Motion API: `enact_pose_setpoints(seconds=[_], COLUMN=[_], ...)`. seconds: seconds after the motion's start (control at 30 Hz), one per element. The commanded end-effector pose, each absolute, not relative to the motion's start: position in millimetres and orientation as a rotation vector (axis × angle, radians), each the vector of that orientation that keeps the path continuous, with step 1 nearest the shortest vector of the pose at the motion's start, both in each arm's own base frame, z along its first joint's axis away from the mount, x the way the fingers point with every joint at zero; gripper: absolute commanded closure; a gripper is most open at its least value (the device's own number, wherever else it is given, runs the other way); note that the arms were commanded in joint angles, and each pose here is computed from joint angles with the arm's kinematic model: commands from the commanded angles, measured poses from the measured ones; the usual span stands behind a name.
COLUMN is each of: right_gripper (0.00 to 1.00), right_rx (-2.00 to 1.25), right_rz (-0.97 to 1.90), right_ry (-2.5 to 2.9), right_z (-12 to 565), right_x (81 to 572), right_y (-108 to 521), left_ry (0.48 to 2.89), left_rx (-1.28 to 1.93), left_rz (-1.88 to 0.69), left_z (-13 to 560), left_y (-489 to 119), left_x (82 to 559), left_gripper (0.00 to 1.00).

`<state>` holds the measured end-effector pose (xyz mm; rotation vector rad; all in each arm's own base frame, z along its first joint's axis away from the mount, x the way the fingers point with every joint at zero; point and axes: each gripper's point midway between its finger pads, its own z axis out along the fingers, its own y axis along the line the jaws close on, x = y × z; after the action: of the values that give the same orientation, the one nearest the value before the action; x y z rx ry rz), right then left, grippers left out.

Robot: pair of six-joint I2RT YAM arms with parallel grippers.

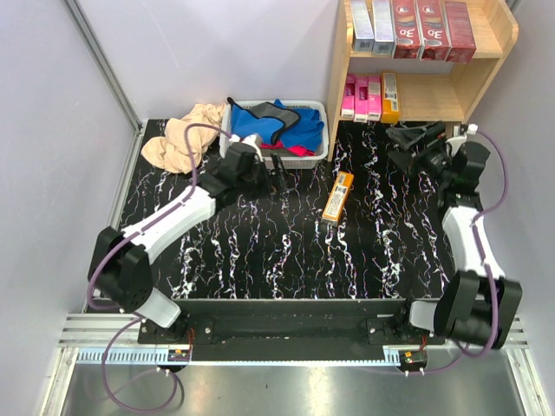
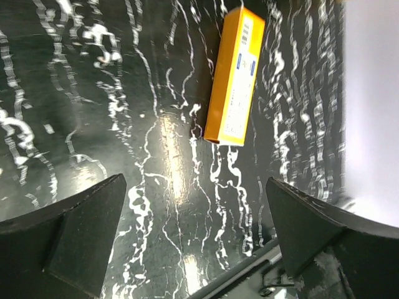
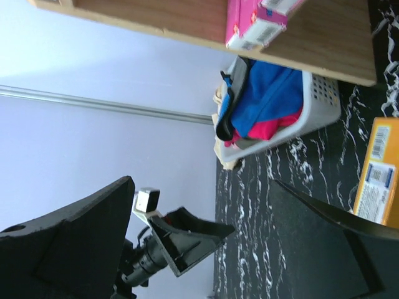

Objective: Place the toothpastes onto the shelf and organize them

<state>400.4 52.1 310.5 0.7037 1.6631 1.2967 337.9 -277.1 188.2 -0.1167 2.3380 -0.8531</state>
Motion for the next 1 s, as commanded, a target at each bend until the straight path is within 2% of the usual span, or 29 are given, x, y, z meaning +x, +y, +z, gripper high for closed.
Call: enact_pose_setpoints(seconds=[0.0, 0.47, 0.97], right_gripper=[0.0, 0.0, 0.0], right_rx=[0.681, 0.786, 0.796], right_rz=[1.192, 1.093, 1.033], right_ry=[1.718, 1.936, 2.015], right_z=[297, 204, 179], right_x=[370, 275, 252], right_y=[53, 70, 72], left_ry=[2.302, 2.326, 2.366], left_rx=[-0.015, 0.2, 0.336], left_rz=[-0.721, -0.605, -0.543], left_z=[196, 163, 118], left_y=[-302, -387, -444], left_x=[352, 367, 387], left_gripper=[0.01, 0.01, 0.01])
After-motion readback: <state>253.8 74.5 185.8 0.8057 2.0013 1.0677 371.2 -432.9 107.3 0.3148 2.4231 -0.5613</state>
